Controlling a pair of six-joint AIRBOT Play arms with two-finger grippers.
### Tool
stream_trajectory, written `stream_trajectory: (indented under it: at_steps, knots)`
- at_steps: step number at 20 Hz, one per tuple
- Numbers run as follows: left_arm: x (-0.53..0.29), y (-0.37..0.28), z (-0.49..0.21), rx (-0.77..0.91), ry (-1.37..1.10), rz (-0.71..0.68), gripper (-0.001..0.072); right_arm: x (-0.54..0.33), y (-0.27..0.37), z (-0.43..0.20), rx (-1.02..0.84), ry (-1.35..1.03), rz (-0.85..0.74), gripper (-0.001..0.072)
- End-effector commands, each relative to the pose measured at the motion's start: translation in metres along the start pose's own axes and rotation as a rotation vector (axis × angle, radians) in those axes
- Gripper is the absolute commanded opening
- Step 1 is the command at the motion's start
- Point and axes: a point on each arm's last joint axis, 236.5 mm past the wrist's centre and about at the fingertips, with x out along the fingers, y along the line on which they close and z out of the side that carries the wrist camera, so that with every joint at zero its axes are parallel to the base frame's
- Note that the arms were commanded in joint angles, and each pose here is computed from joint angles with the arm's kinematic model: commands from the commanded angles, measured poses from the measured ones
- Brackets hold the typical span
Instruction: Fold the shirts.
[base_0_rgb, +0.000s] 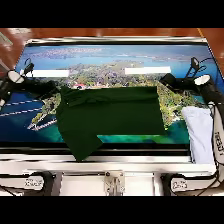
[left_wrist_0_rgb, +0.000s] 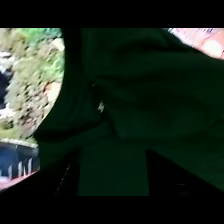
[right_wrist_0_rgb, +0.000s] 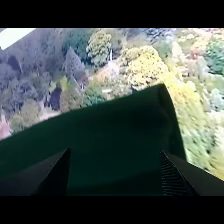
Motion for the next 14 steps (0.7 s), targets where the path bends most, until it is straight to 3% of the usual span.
stream_trajectory:
  at_steps: [1,5,9,14]
  knots:
    - [-0.044,0.044,-0.061,0.041,0.257,-0.018,0.0502,-0.063,-0.041,-0.046,-0.125,0.244,-0.134,0.0645]
    - [-0.041,0.078,-0.141,-0.124,0.328,-0.106,0.0504,-0.125,-0.081,-0.106,0.006,0.522,-0.165,0.0648]
    - [0.002,0.059,-0.168,-0.26,0.273,-0.26,0.0503,-0.126,-0.081,-0.112,0.118,0.521,-0.131,0.0648]
    - [0.024,0.058,-0.181,-0.241,0.283,-0.236,0.0501,-0.125,-0.08,-0.109,0.119,0.506,-0.125,0.0648]
